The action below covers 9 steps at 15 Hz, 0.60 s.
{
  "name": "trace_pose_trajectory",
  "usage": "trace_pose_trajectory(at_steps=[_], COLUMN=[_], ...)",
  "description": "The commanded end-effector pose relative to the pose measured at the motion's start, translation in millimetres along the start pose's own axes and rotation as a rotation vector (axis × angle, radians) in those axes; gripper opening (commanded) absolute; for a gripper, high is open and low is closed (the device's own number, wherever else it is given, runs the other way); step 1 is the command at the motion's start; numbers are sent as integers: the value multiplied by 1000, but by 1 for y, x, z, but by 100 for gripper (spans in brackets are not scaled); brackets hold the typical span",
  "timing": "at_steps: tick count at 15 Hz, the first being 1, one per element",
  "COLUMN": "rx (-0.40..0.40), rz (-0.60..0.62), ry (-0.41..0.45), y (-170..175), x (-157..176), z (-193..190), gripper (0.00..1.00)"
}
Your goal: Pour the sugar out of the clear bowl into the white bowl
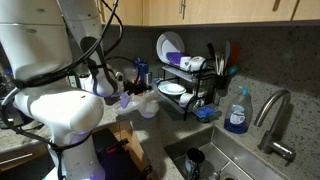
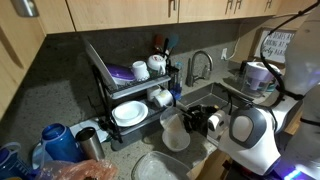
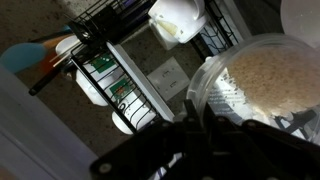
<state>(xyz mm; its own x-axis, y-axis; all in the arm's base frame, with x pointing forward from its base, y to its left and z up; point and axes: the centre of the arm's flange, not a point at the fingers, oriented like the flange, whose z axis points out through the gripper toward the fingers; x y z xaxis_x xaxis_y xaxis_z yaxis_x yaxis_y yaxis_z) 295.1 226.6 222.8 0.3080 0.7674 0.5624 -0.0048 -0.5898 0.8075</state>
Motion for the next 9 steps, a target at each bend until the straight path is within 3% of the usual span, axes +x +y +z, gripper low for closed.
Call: trace_pose_trajectory(at_steps=[1,9], rx=[-37,-43], rz=[-37,-56], ry=[0,-14], y=[6,-4], x=[-13,-22], z=[-8,-2], gripper=[2,2])
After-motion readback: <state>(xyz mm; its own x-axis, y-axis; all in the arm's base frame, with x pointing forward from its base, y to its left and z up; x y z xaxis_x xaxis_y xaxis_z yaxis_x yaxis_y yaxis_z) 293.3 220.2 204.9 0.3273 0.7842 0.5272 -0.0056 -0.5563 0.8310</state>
